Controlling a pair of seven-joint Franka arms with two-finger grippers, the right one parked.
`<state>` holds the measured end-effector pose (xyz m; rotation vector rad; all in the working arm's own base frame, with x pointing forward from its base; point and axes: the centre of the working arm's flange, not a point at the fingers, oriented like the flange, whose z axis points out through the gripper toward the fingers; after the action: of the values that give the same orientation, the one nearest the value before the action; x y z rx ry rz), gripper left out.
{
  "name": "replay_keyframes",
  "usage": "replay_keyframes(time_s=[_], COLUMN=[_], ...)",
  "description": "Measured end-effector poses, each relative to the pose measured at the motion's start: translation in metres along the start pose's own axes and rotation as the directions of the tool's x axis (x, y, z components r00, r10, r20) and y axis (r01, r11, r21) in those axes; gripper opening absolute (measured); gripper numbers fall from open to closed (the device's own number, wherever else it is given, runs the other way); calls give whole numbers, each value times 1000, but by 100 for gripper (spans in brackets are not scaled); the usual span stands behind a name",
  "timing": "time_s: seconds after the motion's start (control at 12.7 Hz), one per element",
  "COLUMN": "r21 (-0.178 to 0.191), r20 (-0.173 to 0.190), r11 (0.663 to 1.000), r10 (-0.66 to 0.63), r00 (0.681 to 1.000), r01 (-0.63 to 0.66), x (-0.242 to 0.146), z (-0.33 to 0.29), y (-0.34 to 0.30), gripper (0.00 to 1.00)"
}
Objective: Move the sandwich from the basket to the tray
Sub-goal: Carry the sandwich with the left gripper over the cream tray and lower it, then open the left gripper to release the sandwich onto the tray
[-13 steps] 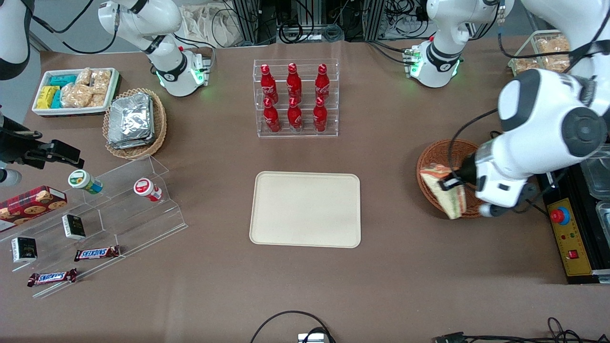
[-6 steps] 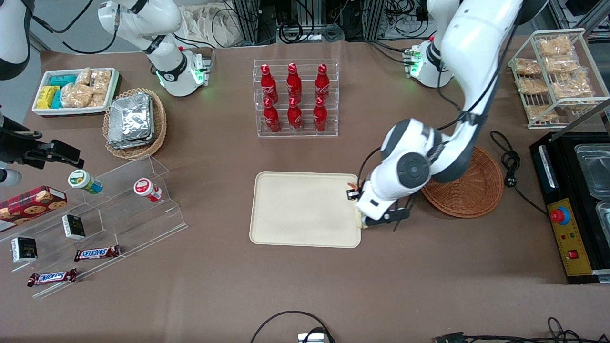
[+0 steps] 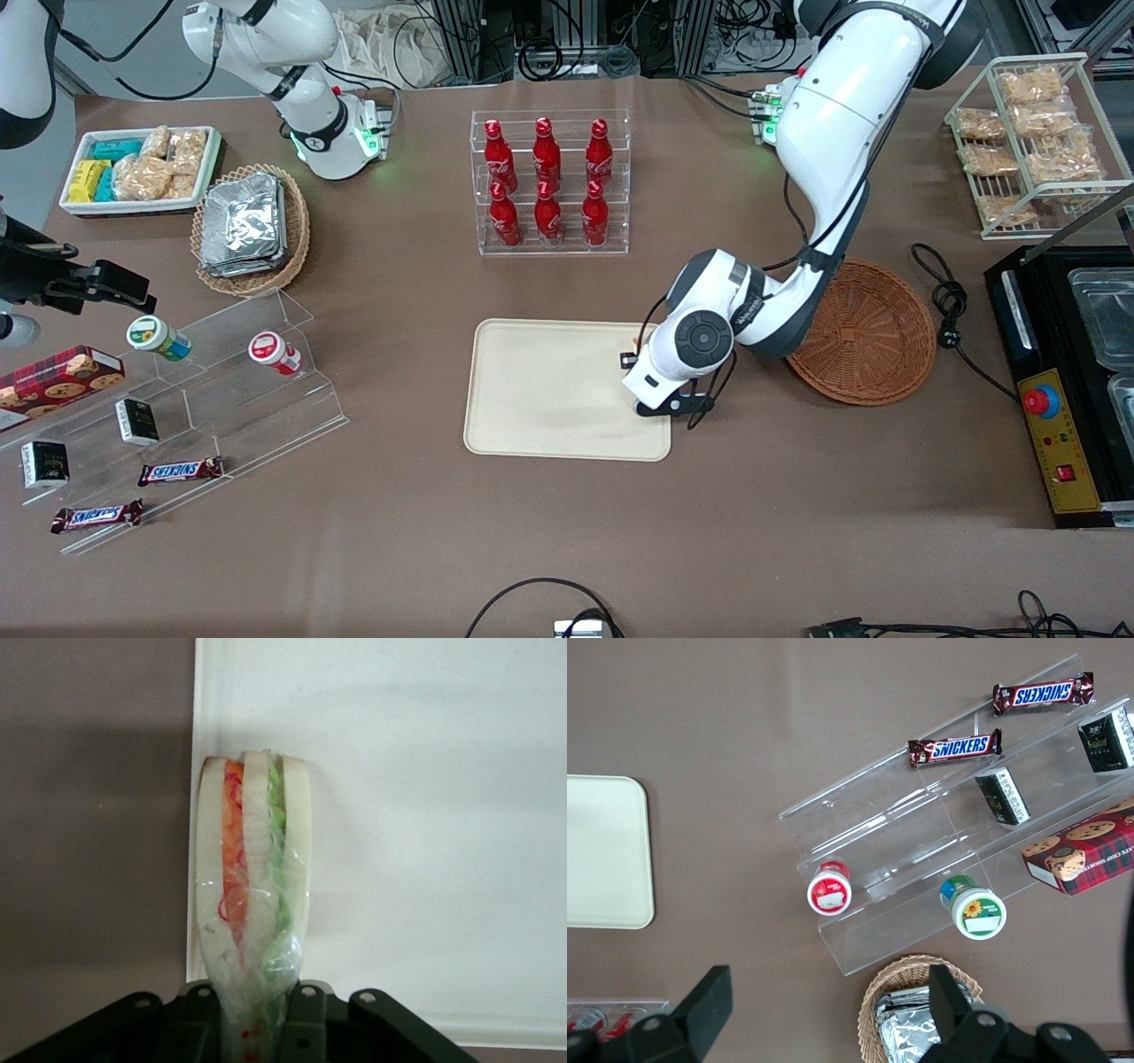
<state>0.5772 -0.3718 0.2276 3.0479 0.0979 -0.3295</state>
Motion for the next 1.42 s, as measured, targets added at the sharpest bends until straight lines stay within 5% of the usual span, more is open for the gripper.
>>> replay_keyframes(time_s=[0.31, 0.71, 0.94, 1.42], r21=[17, 12, -10, 5], r20=[-20, -21, -57, -100], r11=[1000, 1000, 1000, 1000], r10=[17, 16, 15, -30], r00=[1000, 1000, 998, 995], r01=[-17, -16, -15, 31], x=[5, 9, 15, 2], z=[0, 1, -20, -127], y=[1, 2, 7, -32], gripper=[20, 69, 99, 100])
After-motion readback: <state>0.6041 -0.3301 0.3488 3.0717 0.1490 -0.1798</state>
